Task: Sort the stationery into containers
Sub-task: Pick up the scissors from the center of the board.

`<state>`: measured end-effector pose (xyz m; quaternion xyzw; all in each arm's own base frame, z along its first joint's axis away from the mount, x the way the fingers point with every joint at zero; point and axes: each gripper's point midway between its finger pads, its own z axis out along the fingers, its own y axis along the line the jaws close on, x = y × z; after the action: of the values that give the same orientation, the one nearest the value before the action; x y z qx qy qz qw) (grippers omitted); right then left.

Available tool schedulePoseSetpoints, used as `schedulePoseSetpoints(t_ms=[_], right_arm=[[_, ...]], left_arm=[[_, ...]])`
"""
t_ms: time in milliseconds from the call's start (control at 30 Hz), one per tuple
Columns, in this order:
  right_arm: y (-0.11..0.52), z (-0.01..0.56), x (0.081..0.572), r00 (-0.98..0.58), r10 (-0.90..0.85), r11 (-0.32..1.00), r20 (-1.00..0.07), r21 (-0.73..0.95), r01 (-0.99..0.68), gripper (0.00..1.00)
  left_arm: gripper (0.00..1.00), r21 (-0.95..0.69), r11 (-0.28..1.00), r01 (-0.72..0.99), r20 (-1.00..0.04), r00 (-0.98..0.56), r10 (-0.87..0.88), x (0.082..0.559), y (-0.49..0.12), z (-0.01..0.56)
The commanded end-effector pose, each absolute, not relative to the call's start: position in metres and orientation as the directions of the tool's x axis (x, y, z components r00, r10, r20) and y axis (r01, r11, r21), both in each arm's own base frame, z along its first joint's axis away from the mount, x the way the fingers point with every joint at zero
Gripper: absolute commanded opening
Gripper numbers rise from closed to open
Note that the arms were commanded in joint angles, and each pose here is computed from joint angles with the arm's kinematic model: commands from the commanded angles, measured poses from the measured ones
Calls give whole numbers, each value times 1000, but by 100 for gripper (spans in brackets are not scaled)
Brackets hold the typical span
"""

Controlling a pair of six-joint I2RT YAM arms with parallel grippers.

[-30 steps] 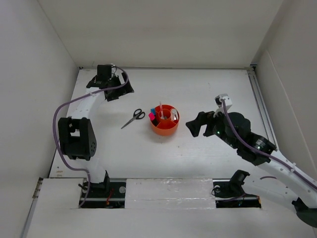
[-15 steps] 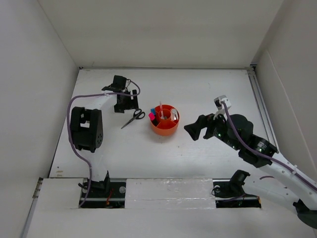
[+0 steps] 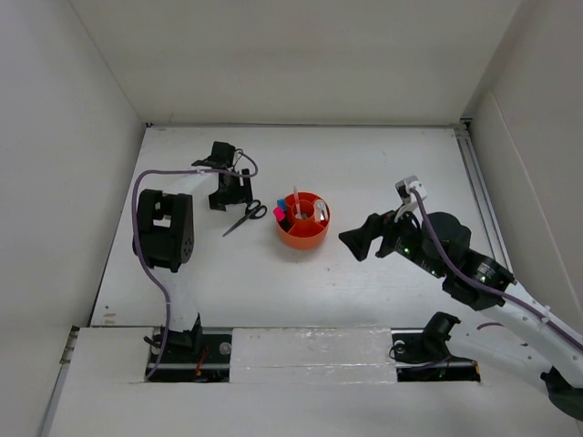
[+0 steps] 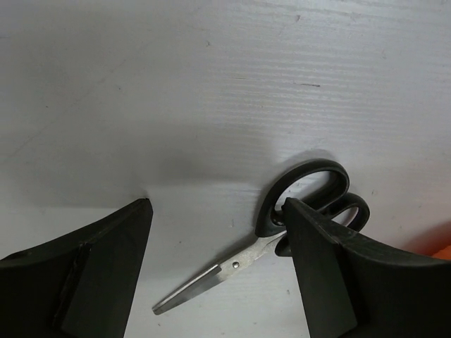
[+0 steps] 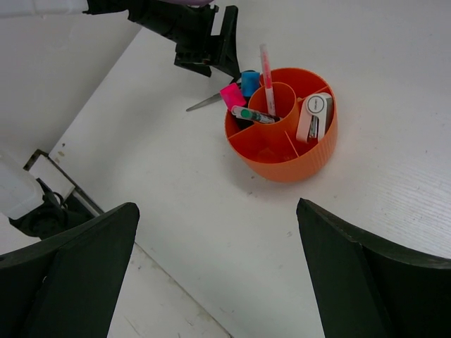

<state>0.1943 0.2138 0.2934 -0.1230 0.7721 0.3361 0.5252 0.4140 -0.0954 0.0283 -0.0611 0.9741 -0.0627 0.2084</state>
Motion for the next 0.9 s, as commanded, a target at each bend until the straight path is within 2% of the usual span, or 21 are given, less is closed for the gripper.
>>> schedulePoseSetpoints(t_ms=[0, 67, 100, 200, 367, 533, 600, 700, 733, 867], right_arm=[[219, 307, 192, -378, 186, 718, -907, 388, -577, 100], [219, 307, 192, -378, 186, 718, -907, 388, -577, 100], [219, 307, 192, -378, 186, 718, -907, 388, -577, 100], [217, 310, 192, -370, 195, 721, -908, 388, -574, 100], [216, 310, 189, -372, 192, 716, -908, 388, -580, 100], [215, 312, 188, -366, 198, 713, -909, 390, -583, 100], [215, 312, 188, -366, 198, 713, -909, 390, -583, 100], [215, 312, 188, -366, 198, 713, -909, 390, -583, 100], [215, 312, 188, -366, 198, 713, -909, 390, -583, 100], [214, 315, 186, -361, 204, 710, -910, 391, -585, 100]], left_arm=[[72, -121, 986, -115, -367, -918, -152, 412, -91, 18], [72, -121, 985, -125, -356, -921, -160, 409, -91, 17], [72, -85, 988, -126, -377, -914, -149, 413, -90, 20], [72, -3, 995, -104, -358, -929, -98, 406, -96, 9], [72, 50, 988, -147, -327, -937, -123, 402, -88, -3], [59, 78, 986, -150, -307, -944, -120, 398, -83, -11], [47, 78, 986, -150, -306, -944, -120, 398, -83, -11], [37, 70, 987, -147, -300, -946, -120, 398, -85, -9], [32, 75, 986, -146, -289, -950, -119, 397, -85, -14], [27, 72, 987, -143, -270, -955, -118, 395, -86, -14]])
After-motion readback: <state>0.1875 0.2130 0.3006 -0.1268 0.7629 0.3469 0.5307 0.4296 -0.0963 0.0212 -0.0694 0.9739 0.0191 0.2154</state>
